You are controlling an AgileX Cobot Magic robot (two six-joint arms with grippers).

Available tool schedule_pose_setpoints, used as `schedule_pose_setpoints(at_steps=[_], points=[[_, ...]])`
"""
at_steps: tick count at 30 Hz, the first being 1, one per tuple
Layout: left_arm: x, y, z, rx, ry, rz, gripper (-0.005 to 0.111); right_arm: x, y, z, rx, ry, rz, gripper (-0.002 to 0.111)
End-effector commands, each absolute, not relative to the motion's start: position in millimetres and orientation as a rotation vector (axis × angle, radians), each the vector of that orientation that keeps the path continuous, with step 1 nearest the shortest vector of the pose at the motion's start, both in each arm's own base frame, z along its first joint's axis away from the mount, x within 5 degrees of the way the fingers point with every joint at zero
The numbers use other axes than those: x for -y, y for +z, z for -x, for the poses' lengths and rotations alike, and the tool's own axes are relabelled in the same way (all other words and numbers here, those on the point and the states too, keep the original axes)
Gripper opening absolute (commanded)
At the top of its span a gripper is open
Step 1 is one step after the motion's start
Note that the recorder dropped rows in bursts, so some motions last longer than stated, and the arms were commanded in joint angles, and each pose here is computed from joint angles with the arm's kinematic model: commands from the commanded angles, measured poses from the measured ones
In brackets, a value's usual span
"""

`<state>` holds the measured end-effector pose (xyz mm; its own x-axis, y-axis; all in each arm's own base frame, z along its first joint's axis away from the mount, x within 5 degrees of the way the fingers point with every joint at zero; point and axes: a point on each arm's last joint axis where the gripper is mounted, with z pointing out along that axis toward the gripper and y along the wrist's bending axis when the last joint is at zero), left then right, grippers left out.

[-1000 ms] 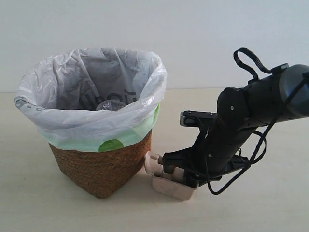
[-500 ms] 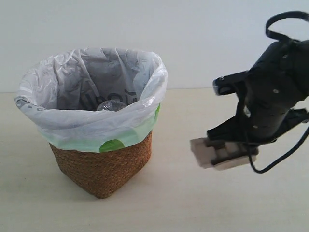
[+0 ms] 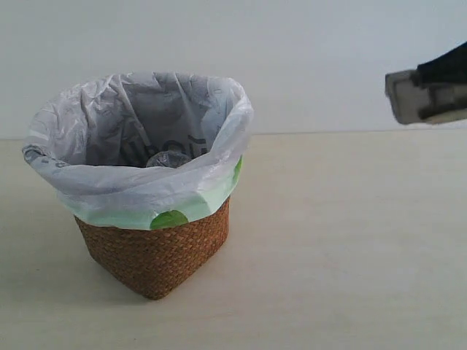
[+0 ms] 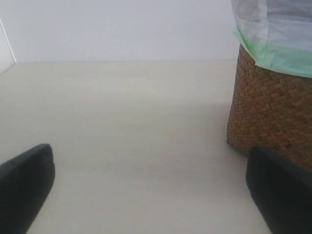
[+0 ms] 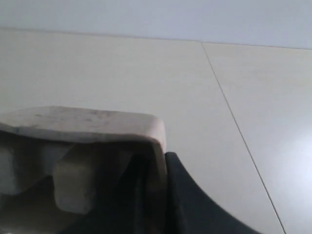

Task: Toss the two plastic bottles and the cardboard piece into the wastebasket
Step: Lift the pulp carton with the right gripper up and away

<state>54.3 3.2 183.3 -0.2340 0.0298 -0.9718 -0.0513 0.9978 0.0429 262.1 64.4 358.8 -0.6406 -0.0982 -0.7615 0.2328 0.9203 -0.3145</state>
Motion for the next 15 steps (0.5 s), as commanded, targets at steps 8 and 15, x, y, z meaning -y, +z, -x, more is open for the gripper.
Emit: schedule_pose_setpoints(at_steps=[8,15], points=[[-3,185,-54,-1.791,0.063,0.018,0.108,-97,402,-264,-2.102,0.179,-0.005,0.000],[-3,185,-54,-1.791,0.063,0.018,0.108,-157,469,-231,-1.865,0.866,0.400,0.000]])
